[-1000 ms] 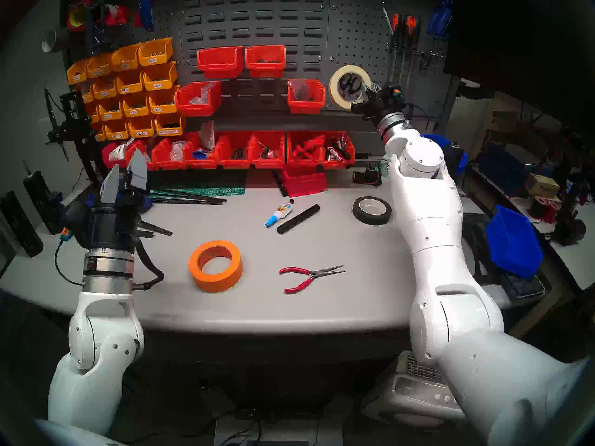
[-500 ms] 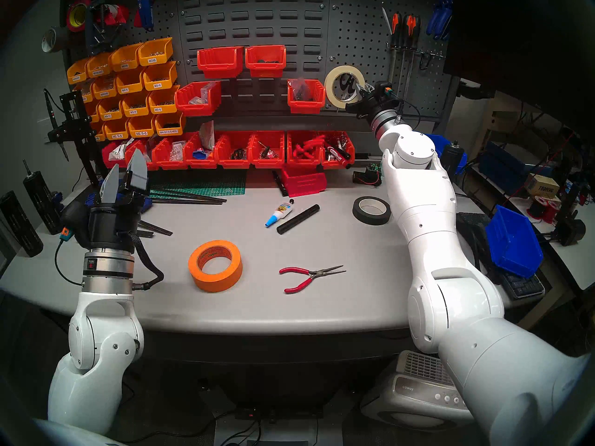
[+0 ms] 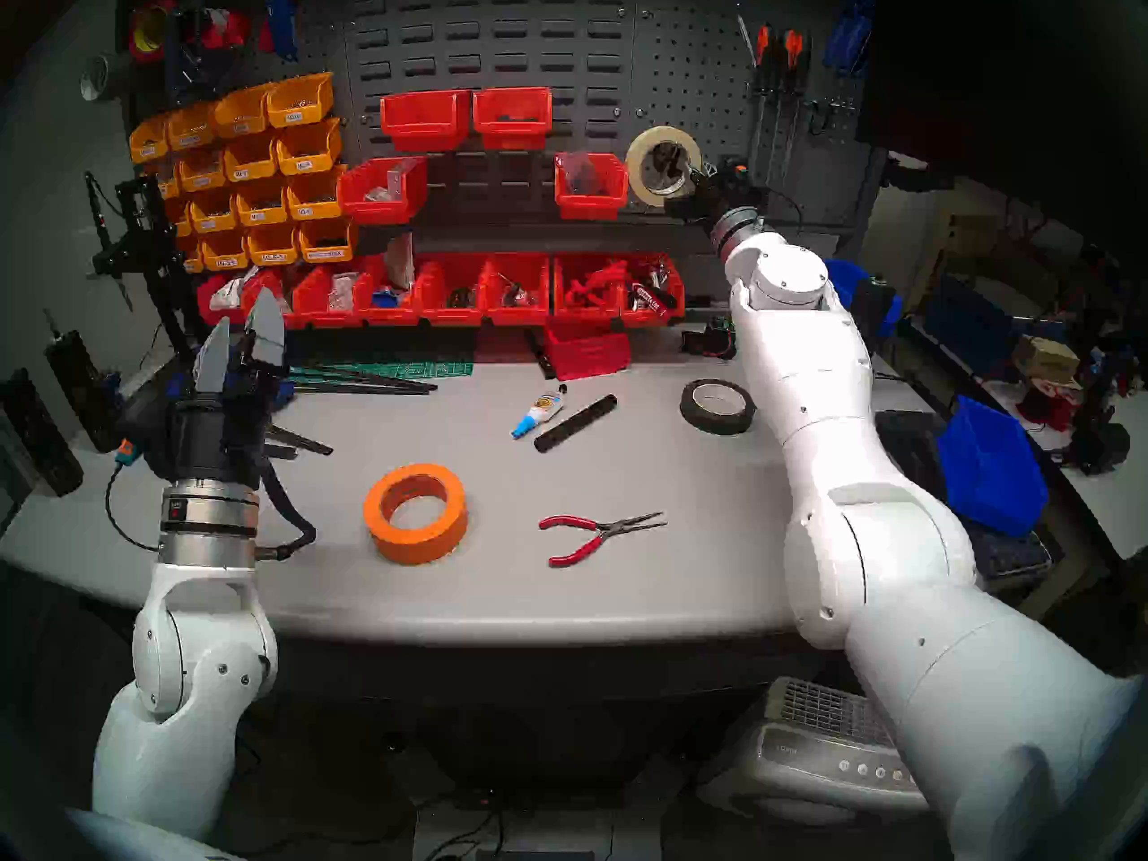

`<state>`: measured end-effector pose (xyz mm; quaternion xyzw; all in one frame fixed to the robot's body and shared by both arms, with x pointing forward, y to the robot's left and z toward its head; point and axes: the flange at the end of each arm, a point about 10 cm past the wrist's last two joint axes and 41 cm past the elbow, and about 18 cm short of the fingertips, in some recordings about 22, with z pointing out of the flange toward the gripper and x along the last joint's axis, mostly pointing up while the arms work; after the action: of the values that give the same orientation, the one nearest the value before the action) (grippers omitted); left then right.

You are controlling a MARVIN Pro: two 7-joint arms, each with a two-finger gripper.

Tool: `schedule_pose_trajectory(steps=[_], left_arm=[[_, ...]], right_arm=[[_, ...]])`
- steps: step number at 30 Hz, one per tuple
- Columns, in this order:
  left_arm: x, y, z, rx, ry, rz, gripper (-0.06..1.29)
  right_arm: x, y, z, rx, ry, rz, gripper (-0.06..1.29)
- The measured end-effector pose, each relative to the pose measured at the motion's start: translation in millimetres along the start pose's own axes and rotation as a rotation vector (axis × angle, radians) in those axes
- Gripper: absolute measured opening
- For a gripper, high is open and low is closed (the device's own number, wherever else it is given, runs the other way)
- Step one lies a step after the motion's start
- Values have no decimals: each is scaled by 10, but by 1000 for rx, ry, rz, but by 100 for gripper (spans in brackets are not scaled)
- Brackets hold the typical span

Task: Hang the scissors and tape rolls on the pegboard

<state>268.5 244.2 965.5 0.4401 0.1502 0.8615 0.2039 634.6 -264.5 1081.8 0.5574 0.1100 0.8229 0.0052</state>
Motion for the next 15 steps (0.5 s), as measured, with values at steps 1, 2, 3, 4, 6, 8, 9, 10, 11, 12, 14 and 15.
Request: schedule_pose_trajectory(steps=[1, 2, 3, 4, 6, 8, 9, 10, 11, 12, 14, 15], left_arm=[[0, 0, 0, 0, 0, 0, 124], [0, 0, 0, 0, 0, 0, 123], [0, 0, 0, 0, 0, 0, 124], [0, 0, 0, 0, 0, 0, 123], [0, 0, 0, 0, 0, 0, 124], [0, 0, 0, 0, 0, 0, 124], [0, 0, 0, 0, 0, 0, 123], [0, 0, 0, 0, 0, 0, 123], [0, 0, 0, 0, 0, 0, 123], [0, 0, 0, 0, 0, 0, 123], [1, 1, 0, 0, 0, 0, 123], [1, 1, 0, 0, 0, 0, 123]], right_arm=[[-1, 4, 7, -1, 0, -2, 1], [-2, 10, 15, -2, 0, -5, 0], [-1, 14, 21, -2, 1, -9, 0], [0, 18, 24, -2, 2, -11, 0], [11, 28, 31, -2, 7, -20, 0], [18, 34, 32, -2, 11, -25, 13], [22, 37, 33, -2, 12, -28, 24], [25, 40, 33, -2, 14, -30, 46], [29, 45, 31, -1, 16, -35, 61], [32, 48, 31, -2, 17, -37, 69], [50, 64, 27, -2, 23, -46, 106], [57, 68, 25, -2, 26, -48, 114]])
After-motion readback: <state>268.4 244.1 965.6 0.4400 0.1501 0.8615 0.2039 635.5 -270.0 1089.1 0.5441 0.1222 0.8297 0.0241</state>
